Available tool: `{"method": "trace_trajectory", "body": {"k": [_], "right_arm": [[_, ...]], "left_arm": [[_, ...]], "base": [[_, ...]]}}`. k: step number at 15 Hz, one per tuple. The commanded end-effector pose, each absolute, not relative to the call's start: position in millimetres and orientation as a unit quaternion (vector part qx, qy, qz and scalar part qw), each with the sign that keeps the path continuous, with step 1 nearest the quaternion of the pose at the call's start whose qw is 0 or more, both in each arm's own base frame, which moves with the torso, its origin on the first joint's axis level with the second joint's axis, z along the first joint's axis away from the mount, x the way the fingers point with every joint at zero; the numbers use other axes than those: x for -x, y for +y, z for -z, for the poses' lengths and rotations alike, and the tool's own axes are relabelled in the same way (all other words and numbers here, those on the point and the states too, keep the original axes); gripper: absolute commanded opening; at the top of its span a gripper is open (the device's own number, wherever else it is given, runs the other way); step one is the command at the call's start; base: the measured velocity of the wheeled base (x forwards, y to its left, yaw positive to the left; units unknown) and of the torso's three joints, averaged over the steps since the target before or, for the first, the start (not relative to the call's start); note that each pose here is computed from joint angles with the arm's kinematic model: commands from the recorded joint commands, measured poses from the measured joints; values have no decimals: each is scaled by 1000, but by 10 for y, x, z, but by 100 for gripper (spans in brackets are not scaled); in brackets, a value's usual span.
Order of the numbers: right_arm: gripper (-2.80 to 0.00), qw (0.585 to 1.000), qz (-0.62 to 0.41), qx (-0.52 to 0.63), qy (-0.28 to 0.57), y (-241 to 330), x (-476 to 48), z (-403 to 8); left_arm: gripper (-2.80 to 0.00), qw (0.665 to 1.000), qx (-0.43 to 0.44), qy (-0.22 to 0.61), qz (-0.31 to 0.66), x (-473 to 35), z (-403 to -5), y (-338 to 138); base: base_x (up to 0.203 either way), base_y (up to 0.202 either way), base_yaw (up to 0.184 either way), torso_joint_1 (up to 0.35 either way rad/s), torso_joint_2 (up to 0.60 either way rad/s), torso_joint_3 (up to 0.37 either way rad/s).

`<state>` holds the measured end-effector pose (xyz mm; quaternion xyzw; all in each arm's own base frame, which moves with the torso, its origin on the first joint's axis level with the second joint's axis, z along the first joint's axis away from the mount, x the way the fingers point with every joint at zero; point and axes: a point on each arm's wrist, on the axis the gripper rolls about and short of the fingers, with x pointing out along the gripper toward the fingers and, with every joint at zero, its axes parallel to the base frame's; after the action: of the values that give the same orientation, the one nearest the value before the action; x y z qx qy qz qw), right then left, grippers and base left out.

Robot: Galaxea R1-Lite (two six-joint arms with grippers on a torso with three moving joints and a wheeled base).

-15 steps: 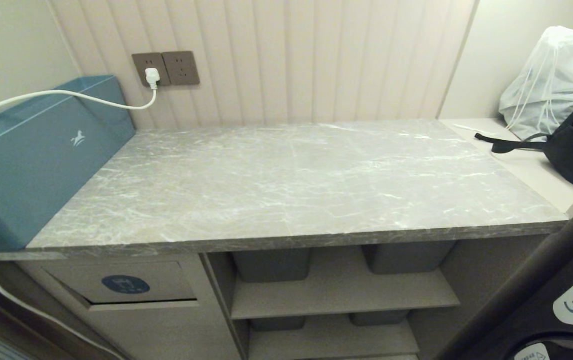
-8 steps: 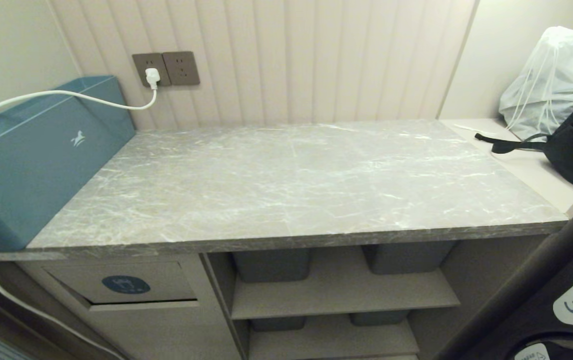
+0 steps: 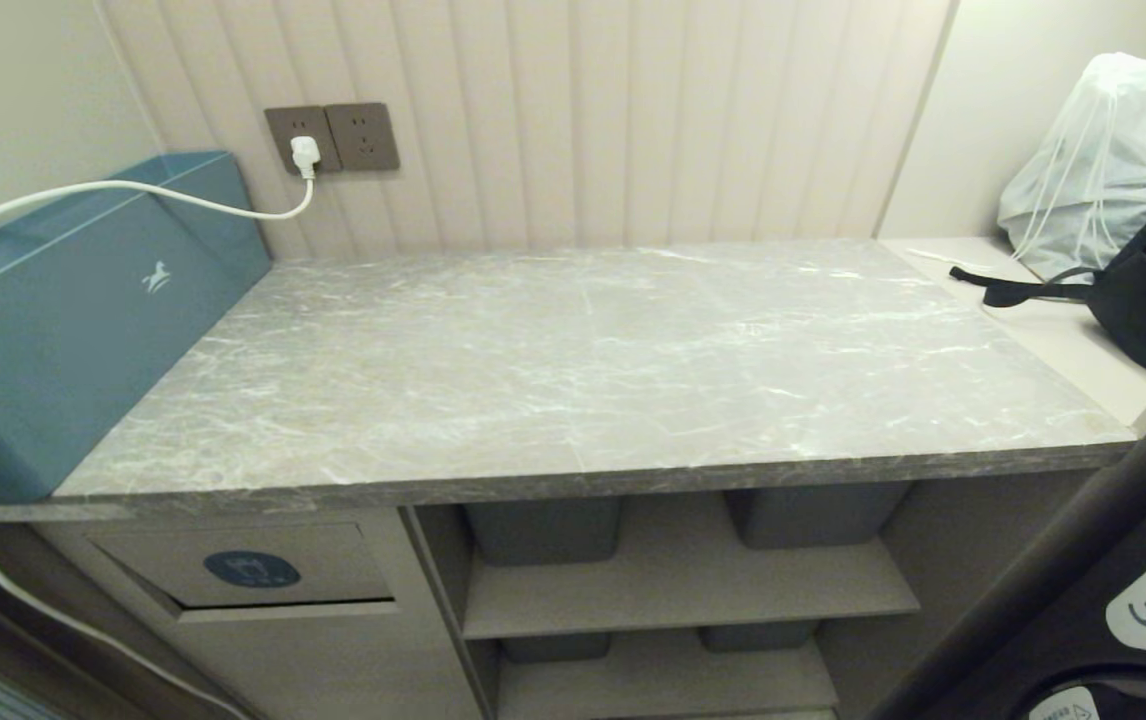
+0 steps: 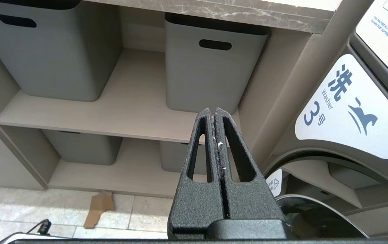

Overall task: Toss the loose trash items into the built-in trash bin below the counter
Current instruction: Pick up the garbage

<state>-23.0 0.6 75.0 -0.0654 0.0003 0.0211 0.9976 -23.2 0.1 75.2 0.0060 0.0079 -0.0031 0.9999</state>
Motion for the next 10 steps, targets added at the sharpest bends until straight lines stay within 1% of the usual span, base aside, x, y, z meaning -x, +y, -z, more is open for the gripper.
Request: {"method": "trace_trajectory", "body": {"k": [1,10], "right_arm": [[-280,998,-22,66,1,6,229,-748],[-280,998,-21,52,0,6,229,-750]], "left_arm": [[-280,1000,-6,8,3,232,-750,1],[-280,1000,-6,8,3,232,-753,1]], "base": [[0,0,0,0,0,0],[0,0,0,0,0,0]]}}
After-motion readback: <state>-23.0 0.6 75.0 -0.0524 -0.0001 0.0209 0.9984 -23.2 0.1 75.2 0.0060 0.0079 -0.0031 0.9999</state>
